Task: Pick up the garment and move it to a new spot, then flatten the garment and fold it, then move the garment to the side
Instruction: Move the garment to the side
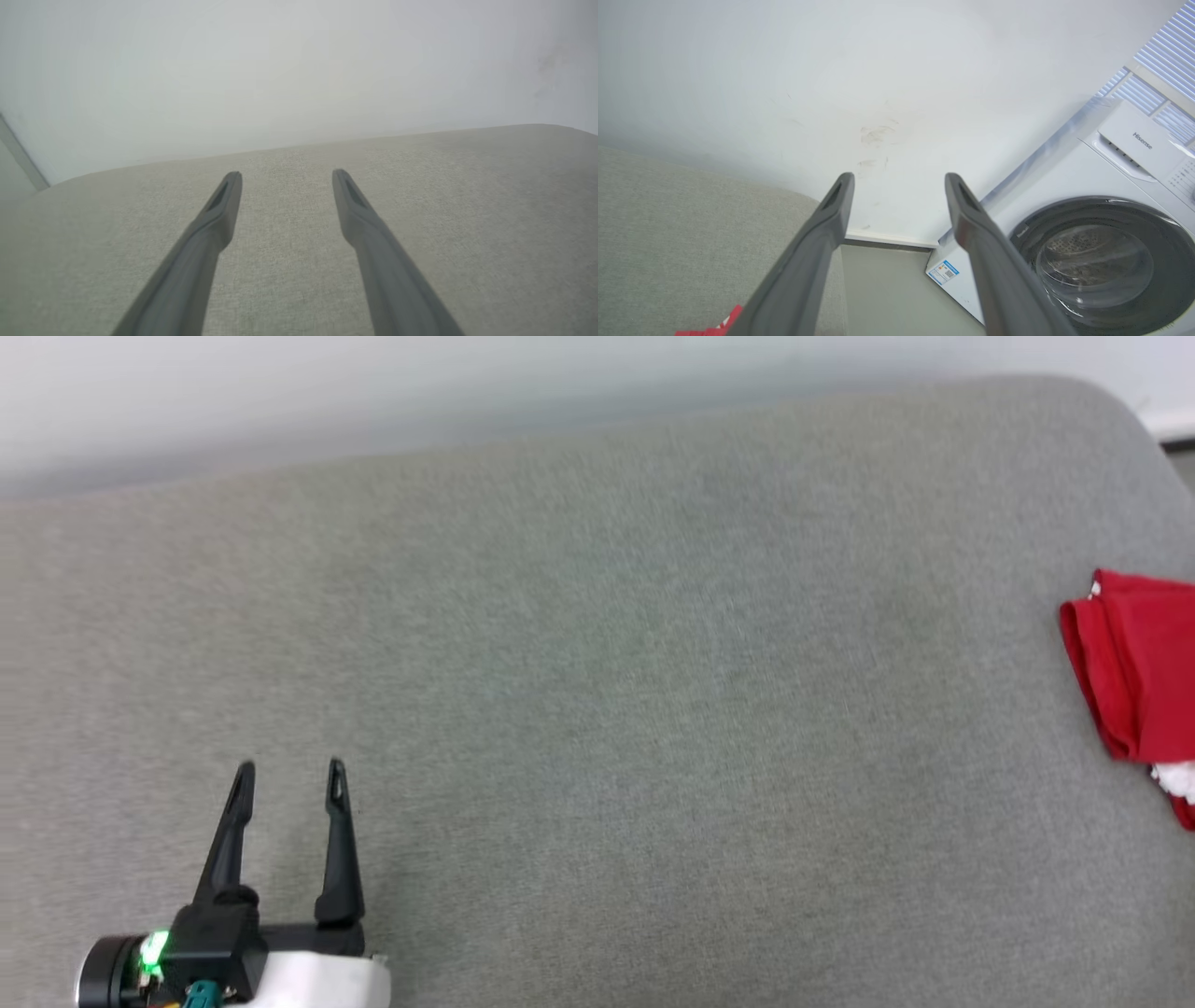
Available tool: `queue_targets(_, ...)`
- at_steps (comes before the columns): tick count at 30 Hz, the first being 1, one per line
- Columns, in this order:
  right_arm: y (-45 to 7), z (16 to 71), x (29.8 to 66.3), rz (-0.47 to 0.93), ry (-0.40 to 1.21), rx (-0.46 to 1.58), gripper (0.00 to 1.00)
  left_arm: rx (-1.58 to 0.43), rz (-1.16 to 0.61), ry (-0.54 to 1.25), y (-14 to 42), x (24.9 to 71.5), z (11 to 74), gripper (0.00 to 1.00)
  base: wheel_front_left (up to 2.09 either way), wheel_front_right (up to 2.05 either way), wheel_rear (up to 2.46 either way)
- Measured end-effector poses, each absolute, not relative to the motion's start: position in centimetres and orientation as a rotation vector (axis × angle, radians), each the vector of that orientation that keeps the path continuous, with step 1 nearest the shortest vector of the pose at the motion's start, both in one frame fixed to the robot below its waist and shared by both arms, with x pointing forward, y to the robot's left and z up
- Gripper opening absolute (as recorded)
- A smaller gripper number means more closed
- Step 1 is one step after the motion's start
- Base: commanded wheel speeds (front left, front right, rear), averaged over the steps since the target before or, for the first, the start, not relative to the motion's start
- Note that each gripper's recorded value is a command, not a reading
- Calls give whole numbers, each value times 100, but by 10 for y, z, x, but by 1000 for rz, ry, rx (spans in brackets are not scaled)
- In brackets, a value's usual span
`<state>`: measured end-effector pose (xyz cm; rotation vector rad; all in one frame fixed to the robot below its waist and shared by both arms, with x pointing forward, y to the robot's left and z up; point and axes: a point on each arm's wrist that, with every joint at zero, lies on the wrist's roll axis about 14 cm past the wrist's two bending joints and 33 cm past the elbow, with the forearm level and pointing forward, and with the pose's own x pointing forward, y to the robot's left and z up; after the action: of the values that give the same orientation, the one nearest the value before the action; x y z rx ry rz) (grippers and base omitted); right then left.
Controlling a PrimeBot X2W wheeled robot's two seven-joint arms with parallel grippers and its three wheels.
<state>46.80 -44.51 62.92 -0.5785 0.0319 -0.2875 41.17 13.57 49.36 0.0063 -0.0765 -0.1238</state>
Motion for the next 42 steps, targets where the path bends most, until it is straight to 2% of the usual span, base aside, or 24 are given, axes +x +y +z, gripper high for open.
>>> queue_targets(8, -339, 636, 471, -119, -217, -407, 100, 20, -53, -93, 160, 380, 507, 100, 0, 0, 0)
queue_targets(11, -296, 634, 460, -54, -286, -328, 100, 13, -38, -93, 164, 369, 509, 100, 0, 0, 0)
queue_targets(16, -256, 620, 432, -5, -329, -198, 100, 5, -21, -91, 168, 354, 509, 100, 0, 0, 0)
queue_targets(27, -209, 561, 382, 34, -237, 15, 100, -7, 3, -91, 175, 337, 509, 100, 0, 0, 0)
queue_targets(42, -182, 529, 339, 65, -158, 98, 100, -21, 33, -89, 182, 320, 508, 100, 0, 0, 0)
